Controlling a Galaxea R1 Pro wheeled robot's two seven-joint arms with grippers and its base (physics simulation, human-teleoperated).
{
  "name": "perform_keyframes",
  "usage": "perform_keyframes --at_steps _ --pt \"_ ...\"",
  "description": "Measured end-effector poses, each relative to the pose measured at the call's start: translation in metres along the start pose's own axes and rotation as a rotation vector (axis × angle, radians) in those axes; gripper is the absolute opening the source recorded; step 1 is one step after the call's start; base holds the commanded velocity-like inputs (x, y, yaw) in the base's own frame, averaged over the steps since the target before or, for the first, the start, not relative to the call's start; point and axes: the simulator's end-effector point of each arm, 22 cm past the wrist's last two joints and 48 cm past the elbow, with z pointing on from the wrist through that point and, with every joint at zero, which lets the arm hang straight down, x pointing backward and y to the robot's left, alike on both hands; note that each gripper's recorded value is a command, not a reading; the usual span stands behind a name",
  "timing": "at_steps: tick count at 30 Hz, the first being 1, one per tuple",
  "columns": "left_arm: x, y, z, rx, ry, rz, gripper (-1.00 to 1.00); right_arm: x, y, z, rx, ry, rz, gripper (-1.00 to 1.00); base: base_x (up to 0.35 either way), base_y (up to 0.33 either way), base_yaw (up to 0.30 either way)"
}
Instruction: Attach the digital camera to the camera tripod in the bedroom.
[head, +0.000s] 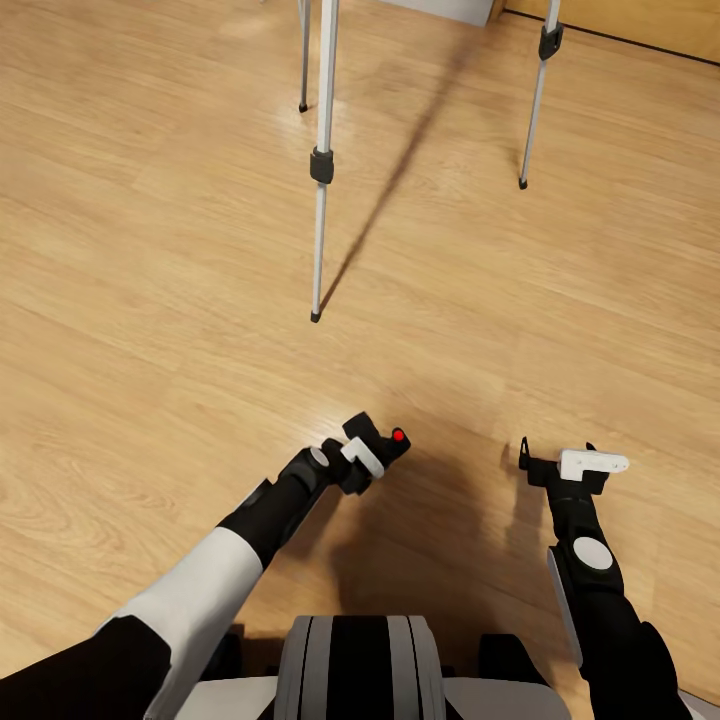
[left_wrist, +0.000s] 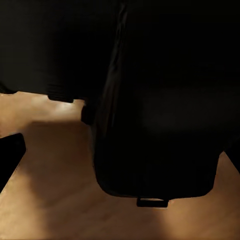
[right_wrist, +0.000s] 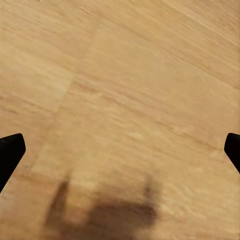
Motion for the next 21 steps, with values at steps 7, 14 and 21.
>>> perform_keyframes --at_steps 7,14,21 --pt "-0.0058 0.0056 -0.0014 -0.008 -0.008 0.002 1.0 -0.0001 0.0002 -0.0001 0.0 0.0 0.001 1.0 0.0 0.0 0.0" --pt "-0.0075 0.0068 -0.0019 -0.009 -0.01 0.002 1.0 -0.0004 0.0003 0.0 0.0 -0.001 0.001 1.0 0.0 0.0 0.0" --pt "-0.0103 0.0087 -0.0026 -0.012 -0.015 0.003 1.0 -0.0008 0.0 -0.0001 0.0 -0.002 0.001 1.0 0.0 0.0 0.0"
